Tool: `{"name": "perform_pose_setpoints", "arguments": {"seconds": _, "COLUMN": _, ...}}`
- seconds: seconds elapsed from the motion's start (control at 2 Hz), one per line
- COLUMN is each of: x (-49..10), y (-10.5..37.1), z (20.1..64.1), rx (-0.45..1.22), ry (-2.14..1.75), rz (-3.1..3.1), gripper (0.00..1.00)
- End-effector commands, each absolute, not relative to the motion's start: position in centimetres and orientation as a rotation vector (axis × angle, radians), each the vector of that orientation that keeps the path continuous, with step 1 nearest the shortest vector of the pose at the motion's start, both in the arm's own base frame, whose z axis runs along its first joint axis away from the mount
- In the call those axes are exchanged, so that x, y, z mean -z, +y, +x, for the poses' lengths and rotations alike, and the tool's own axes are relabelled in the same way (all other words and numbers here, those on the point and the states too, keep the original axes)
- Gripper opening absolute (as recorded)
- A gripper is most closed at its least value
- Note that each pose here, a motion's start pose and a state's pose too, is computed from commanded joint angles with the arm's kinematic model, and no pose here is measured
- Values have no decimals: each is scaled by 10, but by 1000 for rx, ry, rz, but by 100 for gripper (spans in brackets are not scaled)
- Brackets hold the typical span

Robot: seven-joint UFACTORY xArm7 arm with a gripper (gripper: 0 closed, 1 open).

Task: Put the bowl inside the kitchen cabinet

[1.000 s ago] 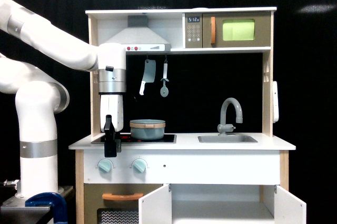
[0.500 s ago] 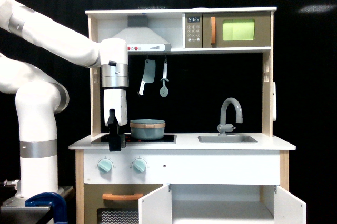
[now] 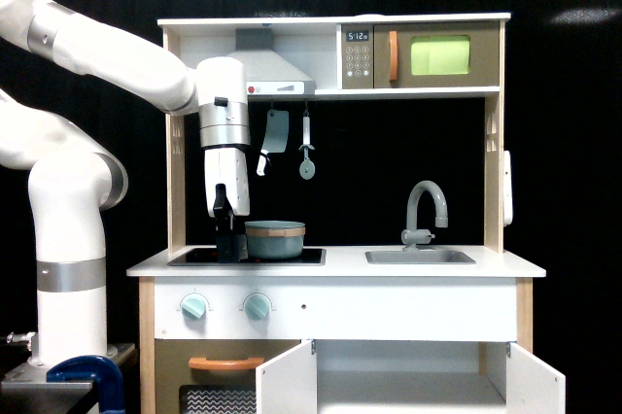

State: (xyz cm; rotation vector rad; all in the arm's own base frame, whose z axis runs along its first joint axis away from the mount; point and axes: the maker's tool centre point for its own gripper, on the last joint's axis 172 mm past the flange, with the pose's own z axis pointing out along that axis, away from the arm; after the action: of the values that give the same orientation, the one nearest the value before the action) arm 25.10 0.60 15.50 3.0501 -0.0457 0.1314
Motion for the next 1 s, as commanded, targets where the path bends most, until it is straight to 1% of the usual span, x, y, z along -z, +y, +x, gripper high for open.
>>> {"name": "perform_pose_setpoints", "arguments": {"seconds": 0.5, "x": -182, "y": 19, "z": 271, "rx": -274, "ry": 186, "rz": 3247, "gripper": 100}}
{"name": "perform_pose_setpoints", "arguments": {"seconds": 1.0, "x": -197, "y": 58, "z": 292, "rx": -450, "ry": 1005, "rz": 3363, "gripper": 100}}
